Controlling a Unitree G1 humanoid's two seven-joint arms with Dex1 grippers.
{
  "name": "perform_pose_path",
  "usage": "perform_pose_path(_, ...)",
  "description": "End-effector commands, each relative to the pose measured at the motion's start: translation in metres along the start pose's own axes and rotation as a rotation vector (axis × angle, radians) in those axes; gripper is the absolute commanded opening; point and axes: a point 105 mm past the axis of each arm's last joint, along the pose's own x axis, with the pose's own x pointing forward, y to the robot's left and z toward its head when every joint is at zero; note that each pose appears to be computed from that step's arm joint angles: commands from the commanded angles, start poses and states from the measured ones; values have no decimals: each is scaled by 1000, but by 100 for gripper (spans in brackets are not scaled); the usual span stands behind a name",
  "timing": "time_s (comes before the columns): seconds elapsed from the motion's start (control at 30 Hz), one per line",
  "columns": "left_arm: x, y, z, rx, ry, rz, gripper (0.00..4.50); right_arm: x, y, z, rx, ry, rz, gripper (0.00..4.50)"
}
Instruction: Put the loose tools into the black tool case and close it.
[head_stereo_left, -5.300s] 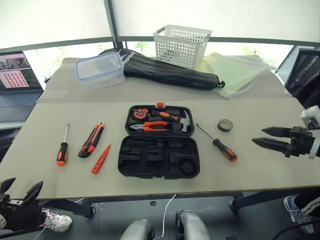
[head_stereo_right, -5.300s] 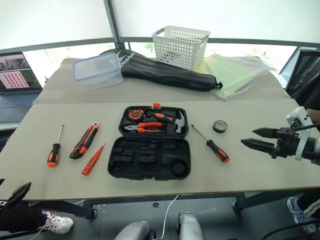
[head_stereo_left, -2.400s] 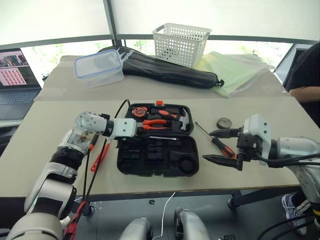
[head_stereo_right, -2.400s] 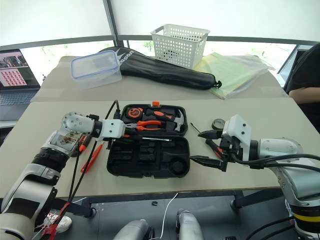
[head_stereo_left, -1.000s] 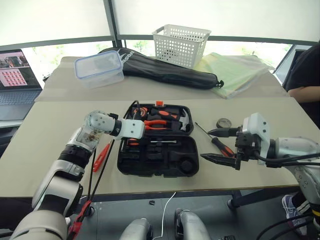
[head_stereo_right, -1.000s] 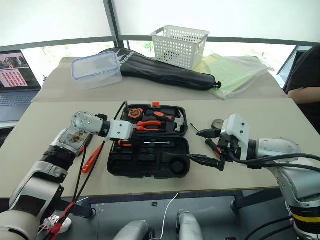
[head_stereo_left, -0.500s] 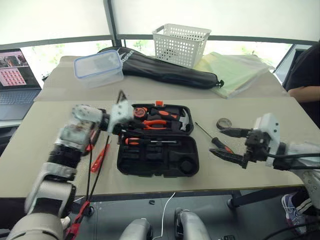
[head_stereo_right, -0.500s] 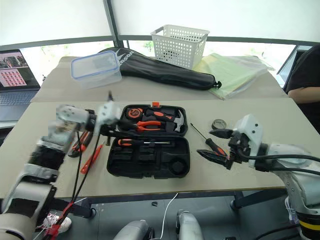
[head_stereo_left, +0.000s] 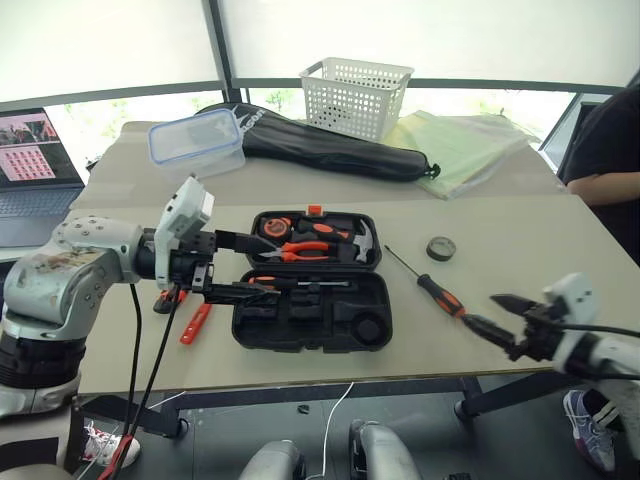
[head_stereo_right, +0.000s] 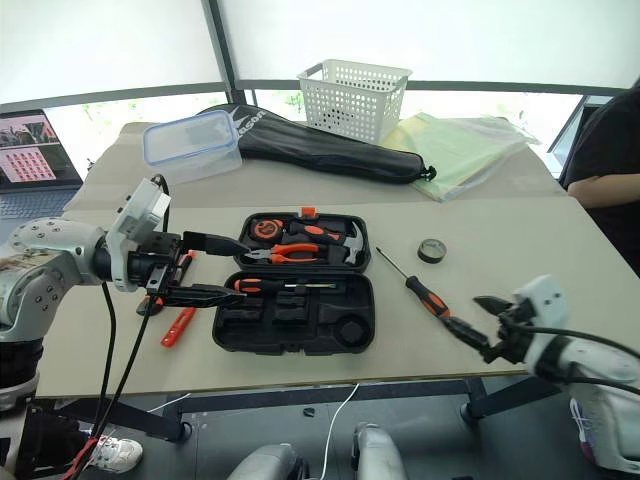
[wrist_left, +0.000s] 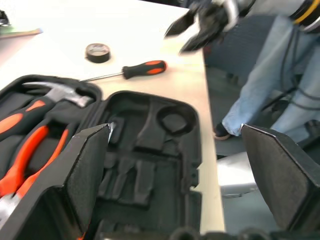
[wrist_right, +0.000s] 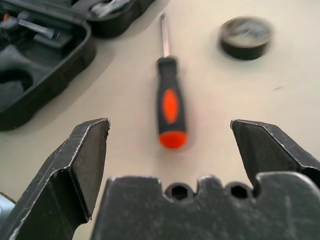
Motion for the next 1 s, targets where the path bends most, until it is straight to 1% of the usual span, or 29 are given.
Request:
perform_pose_path(0.03,2,-7,8,40,-5,-10,448,19,-9,6,-48,-30,-40,450)
perform_pose_path(0.13,4,-6,7,56,5,9,448,34,-18,4,-25,-35,-72,450)
perform_pose_path(0.2,4,-5,6,63,12,15,450,39,-22,1,-12,-22,-79,399)
perform_pose_path(0.23,4,-5,5,64,15,16,450,41,-23,-2,-11,-16,-80,382)
perform_pose_path(0.27,4,-5,5,68,16,17,450,43,-24,-5,-5,-8,-84,344)
perform_pose_path(0.3,4,-5,5,70,17,18,450,43,-25,-7,-1,-3,-86,319)
perform_pose_path(0.33,5,-5,5,72,18,19,450,44,-26,-8,11,-8,-95,277)
perform_pose_path(0.5,4,-3,2,79,24,33,450,40,-26,-4,44,-47,-118,109)
perform_pose_path(0.63,-2,0,-3,73,37,65,450,19,-18,12,-9,-93,-110,106)
perform_pose_path(0.73,-9,-1,-7,59,48,74,450,4,-11,36,-55,-144,-88,106)
perform_pose_path(0.8,-13,-4,-11,49,63,68,450,4,-1,61,-60,-210,-27,106)
perform_pose_path(0.83,-15,-7,-15,44,85,55,450,6,7,74,-75,-233,24,106)
perform_pose_path(0.9,-21,-16,-25,51,149,28,450,22,41,103,-206,-255,224,106)
perform_pose_path(0.97,-23,-19,-27,53,160,25,450,34,64,114,-282,-243,367,106)
perform_pose_path(1.0,-24,-20,-26,52,157,28,450,41,71,113,-313,-219,422,106)
